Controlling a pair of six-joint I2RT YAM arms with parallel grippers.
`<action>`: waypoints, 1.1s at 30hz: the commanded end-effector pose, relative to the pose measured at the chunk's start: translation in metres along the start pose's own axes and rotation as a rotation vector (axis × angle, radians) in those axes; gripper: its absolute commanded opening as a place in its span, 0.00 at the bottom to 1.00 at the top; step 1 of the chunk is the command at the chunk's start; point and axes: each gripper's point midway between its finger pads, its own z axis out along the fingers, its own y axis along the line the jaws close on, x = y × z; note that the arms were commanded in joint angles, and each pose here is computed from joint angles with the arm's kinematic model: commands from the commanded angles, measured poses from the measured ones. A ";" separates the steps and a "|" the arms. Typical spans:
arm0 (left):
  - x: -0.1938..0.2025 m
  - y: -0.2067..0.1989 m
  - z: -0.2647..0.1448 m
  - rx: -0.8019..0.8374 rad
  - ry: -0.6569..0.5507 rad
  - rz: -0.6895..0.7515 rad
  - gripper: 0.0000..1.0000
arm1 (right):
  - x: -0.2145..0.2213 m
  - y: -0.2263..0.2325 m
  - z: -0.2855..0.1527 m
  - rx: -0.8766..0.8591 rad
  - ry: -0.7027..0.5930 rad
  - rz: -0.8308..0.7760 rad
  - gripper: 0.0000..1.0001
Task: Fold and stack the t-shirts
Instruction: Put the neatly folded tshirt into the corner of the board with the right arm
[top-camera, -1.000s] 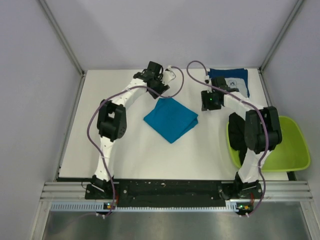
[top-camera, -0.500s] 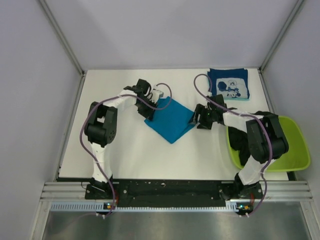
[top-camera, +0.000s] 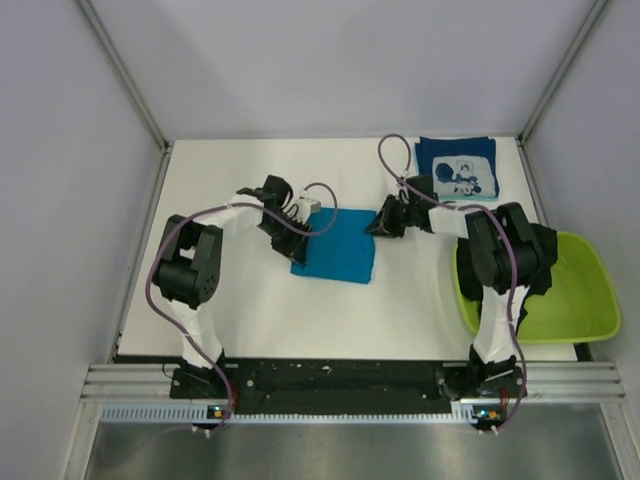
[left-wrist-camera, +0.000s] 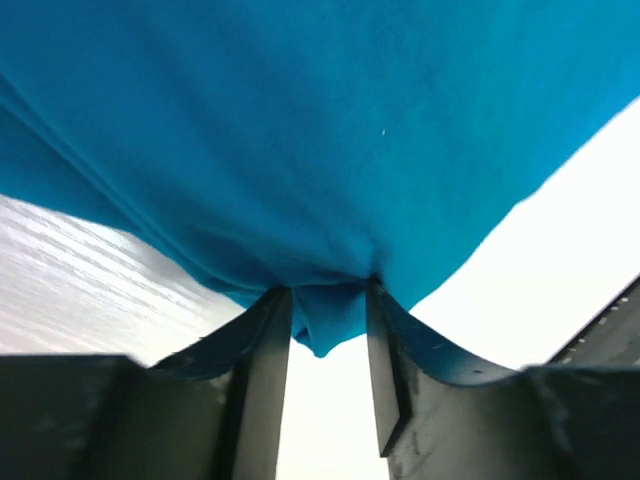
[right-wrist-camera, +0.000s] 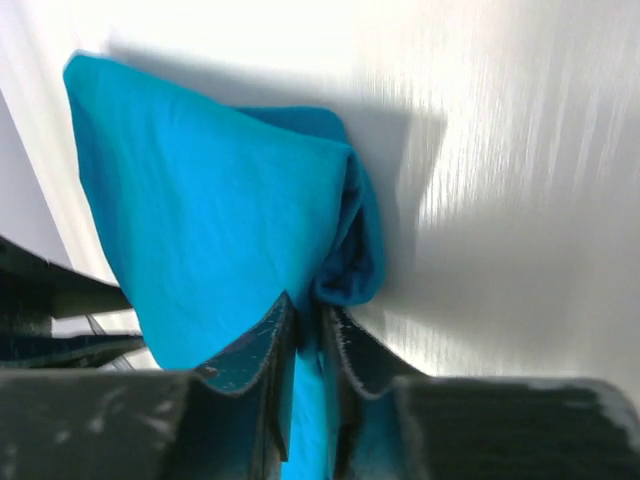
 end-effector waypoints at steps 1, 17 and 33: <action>-0.008 -0.001 -0.031 0.034 -0.081 -0.028 0.44 | -0.019 0.015 0.008 -0.017 0.012 -0.095 0.06; -0.017 0.074 -0.096 -0.176 -0.230 -0.093 0.59 | -0.092 0.020 -0.034 0.129 0.043 -0.551 0.00; -0.018 0.081 -0.101 -0.223 -0.227 -0.077 0.59 | -0.243 0.008 -0.134 0.686 -0.232 -0.857 0.00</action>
